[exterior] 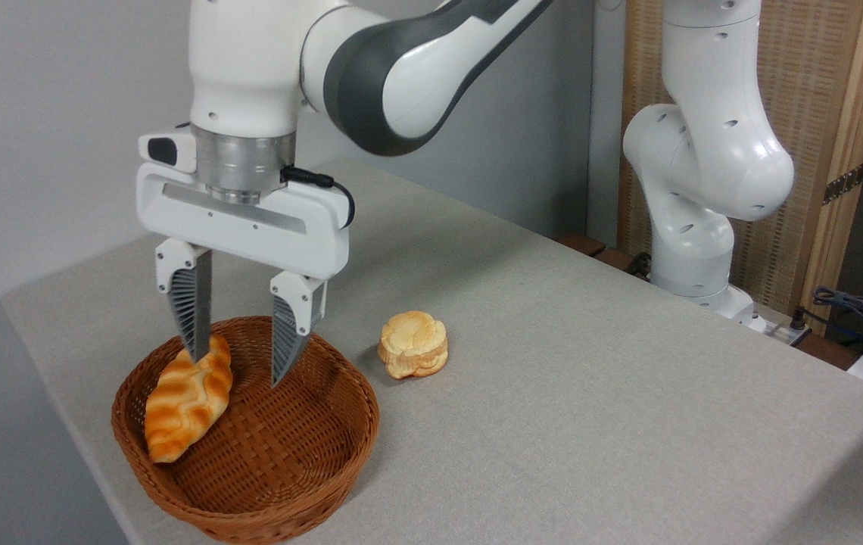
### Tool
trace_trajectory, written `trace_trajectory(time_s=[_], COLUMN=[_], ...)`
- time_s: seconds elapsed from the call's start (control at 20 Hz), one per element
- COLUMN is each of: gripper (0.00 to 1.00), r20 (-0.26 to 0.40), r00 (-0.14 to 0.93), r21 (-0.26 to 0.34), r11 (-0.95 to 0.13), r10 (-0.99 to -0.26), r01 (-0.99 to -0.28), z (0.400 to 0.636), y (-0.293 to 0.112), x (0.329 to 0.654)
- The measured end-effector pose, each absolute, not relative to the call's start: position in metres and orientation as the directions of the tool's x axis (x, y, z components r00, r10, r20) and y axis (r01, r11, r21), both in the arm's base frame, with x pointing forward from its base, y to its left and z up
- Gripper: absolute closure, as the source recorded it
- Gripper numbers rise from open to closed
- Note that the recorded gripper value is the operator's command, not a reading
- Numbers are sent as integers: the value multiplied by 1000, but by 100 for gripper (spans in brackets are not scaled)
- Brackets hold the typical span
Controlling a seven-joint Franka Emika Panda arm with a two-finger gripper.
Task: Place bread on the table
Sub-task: 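Open the gripper and lower it over the braided roll in the basket, then close the gripper on the braided roll inside the basket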
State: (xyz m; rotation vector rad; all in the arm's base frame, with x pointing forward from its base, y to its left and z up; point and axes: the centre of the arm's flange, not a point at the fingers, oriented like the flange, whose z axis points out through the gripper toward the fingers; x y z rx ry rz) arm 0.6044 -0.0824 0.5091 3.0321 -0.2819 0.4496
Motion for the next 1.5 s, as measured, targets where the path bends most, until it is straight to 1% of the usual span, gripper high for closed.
trace_trajectory(time_s=[0.1,0.25,0.4,0.7,1.0,1.05,1.1,1.2,1.25,1.3,1.4,1.45,1.5], gripper=[0,0,0,0,0,0,0,0,0,9,36,53,66], r20=[298,294,305,329,313,308,304,299,297,295,294,294,294], r00=[940,936,929,921,922,921,918,905,900,898,896,896,896], r21=[43,50,52,57,61,58,41,-11,-27,-36,-40,-41,-41], r11=[-982,-975,-971,-969,-964,-962,-959,-949,-945,-942,-941,-941,-941], r10=[-164,-191,-208,-210,-228,-237,-256,-303,-319,-328,-333,-333,-333], r01=[-185,-215,-235,-242,-259,-267,-281,-314,-325,-332,-336,-336,-336], z=[499,476,458,442,429,425,422,418,416,415,415,415,415], y=[-97,-128,-145,-157,-169,-173,-175,-177,-178,-179,-179,-179,-179], x=[608,613,618,624,623,623,623,624,623,623,623,623,623])
